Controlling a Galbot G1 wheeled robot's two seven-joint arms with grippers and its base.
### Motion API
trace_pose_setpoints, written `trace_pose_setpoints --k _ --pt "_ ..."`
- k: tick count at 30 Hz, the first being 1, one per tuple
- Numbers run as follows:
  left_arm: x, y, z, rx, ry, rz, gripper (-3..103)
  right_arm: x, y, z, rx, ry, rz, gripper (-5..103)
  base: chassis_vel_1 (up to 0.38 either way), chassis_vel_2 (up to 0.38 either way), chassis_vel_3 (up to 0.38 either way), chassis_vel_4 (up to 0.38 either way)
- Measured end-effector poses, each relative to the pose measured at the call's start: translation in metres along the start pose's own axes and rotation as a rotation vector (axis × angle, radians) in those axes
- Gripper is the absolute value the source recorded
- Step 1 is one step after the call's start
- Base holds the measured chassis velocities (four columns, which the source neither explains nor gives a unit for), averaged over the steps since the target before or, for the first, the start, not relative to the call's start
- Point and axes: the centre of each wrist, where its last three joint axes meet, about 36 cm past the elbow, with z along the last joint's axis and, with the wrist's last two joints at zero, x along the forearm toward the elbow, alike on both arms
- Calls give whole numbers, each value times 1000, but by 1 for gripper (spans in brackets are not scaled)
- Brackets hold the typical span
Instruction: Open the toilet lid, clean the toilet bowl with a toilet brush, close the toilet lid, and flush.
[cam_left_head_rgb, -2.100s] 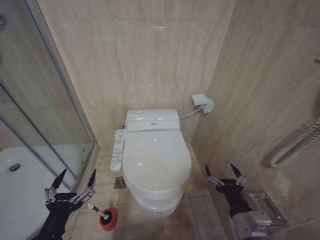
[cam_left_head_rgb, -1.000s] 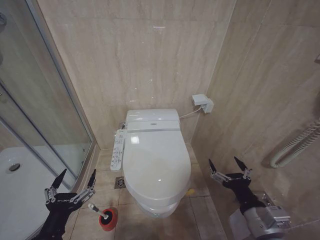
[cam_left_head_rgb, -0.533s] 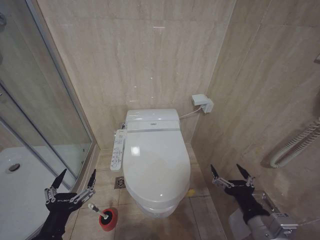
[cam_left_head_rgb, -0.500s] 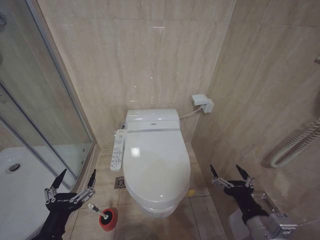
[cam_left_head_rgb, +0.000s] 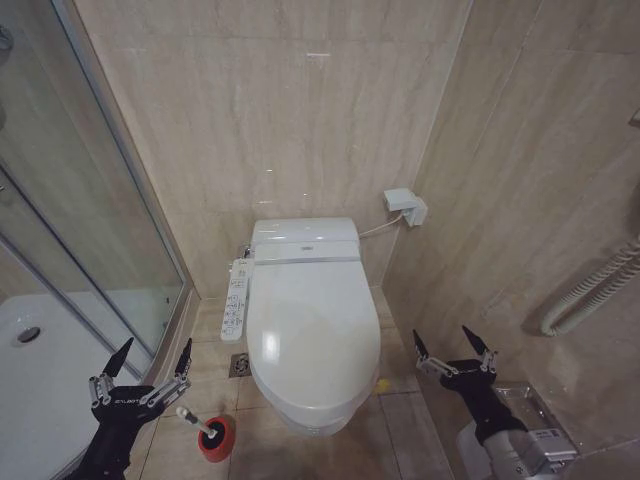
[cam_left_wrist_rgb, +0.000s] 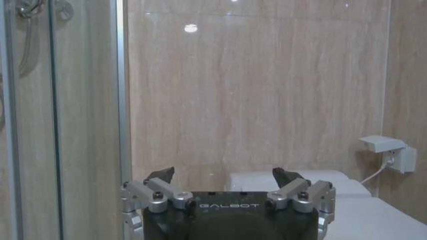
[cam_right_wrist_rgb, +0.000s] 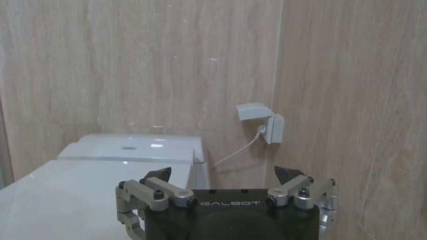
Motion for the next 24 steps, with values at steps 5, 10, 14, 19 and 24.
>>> trace_pose_setpoints --k 5,10,14,19,24 --pt "0 0 0 0 0 0 99 3 3 -8 -8 6 0 100 0 0 0 0" --pt "0 0 0 0 0 0 99 7 6 -14 -18 8 3 100 0 0 0 0" --pt "0 0 0 0 0 0 99 8 7 -16 -22 16 1 100 0 0 0 0" --pt "0 0 0 0 0 0 99 8 8 -18 -24 26 -1 100 0 0 0 0" --pt "0 0 0 0 0 0 99 9 8 -18 -24 27 -1 100 0 0 0 0"
